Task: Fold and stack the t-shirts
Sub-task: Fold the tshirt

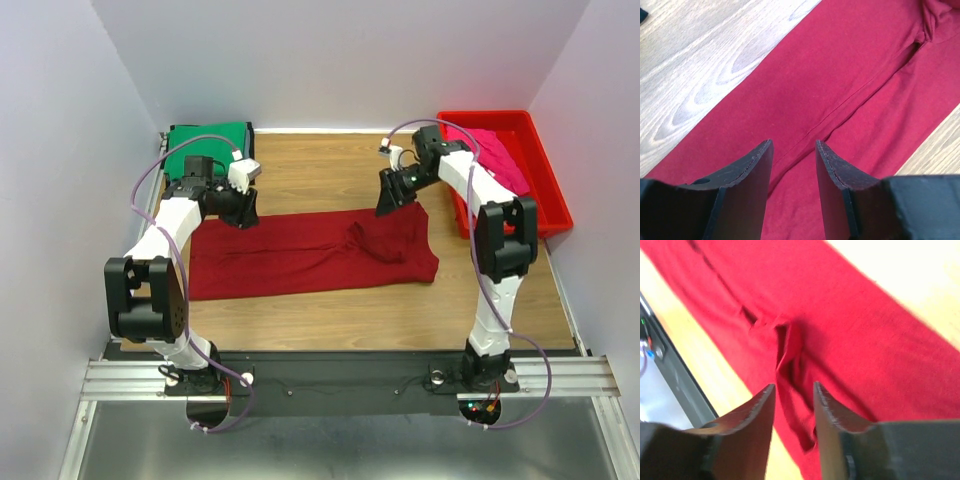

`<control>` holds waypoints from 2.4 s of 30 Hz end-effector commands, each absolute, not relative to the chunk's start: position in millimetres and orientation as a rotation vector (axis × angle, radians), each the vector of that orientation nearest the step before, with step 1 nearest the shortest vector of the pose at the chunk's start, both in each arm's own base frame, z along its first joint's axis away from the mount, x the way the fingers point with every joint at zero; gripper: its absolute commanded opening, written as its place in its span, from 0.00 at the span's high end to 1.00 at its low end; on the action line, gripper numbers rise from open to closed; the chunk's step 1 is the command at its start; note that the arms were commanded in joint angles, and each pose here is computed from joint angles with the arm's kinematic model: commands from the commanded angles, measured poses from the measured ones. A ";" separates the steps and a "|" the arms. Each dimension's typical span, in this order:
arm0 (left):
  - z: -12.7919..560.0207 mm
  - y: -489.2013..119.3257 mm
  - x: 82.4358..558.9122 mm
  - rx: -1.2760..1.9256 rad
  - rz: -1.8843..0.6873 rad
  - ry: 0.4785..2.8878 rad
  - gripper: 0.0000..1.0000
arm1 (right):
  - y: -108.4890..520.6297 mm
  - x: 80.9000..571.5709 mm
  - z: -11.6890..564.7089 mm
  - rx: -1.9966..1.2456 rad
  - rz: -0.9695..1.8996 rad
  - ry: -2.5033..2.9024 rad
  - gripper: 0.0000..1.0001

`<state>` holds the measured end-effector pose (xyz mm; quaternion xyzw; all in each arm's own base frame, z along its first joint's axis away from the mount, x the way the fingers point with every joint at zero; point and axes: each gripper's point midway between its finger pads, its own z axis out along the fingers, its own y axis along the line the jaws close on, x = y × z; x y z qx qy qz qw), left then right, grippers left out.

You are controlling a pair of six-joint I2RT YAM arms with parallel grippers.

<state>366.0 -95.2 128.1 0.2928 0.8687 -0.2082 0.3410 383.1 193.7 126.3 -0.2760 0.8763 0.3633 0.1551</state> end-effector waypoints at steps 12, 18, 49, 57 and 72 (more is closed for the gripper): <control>153.1 -100.9 376.2 0.774 -0.555 2.179 0.50 | 248.7 385.1 87.4 -0.766 1.042 2.564 0.72; 150.7 -100.8 374.9 0.772 -0.560 2.181 0.50 | 257.2 363.0 72.9 -0.822 1.057 2.598 0.70; 123.5 -96.0 378.2 0.751 -0.598 2.249 0.49 | 205.8 299.7 79.4 -0.853 0.707 2.644 0.55; 114.2 -97.0 370.9 0.763 -0.615 2.269 0.50 | 178.6 292.6 52.1 -0.841 0.601 2.729 0.61; 153.9 -203.0 346.0 1.014 -0.737 2.035 0.50 | 144.0 304.1 112.4 -0.808 0.343 2.608 0.50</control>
